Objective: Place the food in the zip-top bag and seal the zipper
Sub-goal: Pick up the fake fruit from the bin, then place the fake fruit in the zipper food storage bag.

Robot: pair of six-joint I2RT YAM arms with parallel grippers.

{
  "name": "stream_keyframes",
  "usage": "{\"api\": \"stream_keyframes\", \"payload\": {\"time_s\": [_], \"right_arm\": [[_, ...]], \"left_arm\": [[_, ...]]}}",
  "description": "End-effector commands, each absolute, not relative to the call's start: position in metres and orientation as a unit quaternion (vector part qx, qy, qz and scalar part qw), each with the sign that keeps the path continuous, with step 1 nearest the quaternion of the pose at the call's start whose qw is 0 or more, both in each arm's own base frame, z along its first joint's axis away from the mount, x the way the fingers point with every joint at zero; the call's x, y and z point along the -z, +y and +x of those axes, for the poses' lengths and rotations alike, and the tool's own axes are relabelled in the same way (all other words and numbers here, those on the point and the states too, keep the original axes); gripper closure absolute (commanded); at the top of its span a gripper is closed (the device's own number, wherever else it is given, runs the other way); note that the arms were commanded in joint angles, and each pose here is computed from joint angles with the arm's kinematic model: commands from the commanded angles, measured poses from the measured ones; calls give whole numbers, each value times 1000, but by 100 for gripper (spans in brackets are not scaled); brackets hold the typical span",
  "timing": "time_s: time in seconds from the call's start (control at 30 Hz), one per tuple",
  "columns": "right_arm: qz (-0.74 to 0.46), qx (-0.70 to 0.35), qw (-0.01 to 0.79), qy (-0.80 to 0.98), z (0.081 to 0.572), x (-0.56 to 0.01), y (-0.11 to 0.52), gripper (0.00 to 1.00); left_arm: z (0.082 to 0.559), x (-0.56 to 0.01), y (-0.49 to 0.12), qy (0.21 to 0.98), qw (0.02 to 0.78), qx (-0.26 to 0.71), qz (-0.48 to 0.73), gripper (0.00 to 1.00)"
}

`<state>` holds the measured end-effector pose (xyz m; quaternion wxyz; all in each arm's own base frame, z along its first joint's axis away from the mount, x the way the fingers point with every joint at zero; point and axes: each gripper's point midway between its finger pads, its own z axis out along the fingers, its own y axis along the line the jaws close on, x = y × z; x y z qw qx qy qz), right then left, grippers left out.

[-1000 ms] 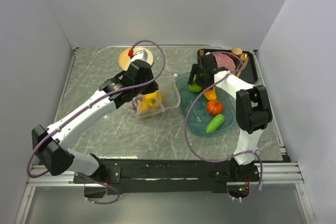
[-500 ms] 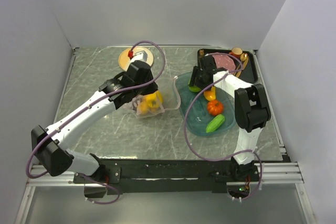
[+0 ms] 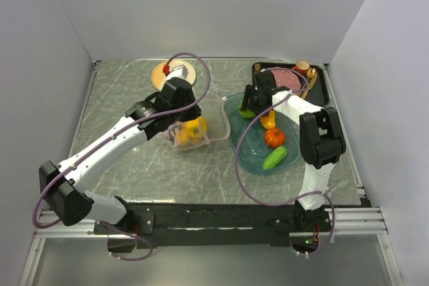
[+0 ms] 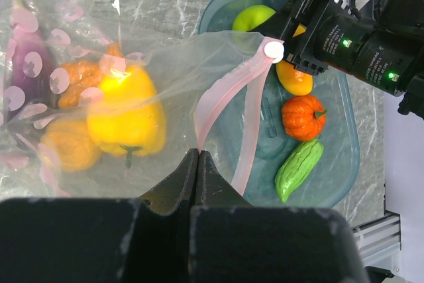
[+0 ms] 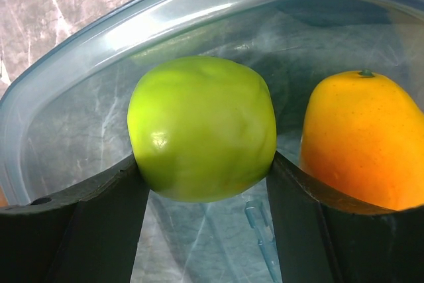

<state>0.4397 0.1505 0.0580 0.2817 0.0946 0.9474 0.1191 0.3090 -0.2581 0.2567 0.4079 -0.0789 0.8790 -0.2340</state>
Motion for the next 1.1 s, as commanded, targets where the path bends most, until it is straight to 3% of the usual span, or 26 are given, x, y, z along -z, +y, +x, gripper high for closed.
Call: {"api": "stream_keyframes", "payload": {"time_s": [0.0,0.43,0.77,0.93,1.07], "right_arm": [[89,-137,309,937,447,-75,154,75],[85,-210,379,897,404,-159,160,75],[33,-332,437,835,315,-249,205,76],[-7,-368,418,830,282,-262,249,76],[-12,-357,385,851,284,-237,267,76]], "left_arm": [[309,-277,-262,863,427,260,-77,99],[312,-275,-263,864,427,257,-78,99],[317,-269,-269,866,423,256,-77,99],[322,-269,-271,867,422,252,-80,99],[323,-272,-274,865,424,255,-78,99]]}}
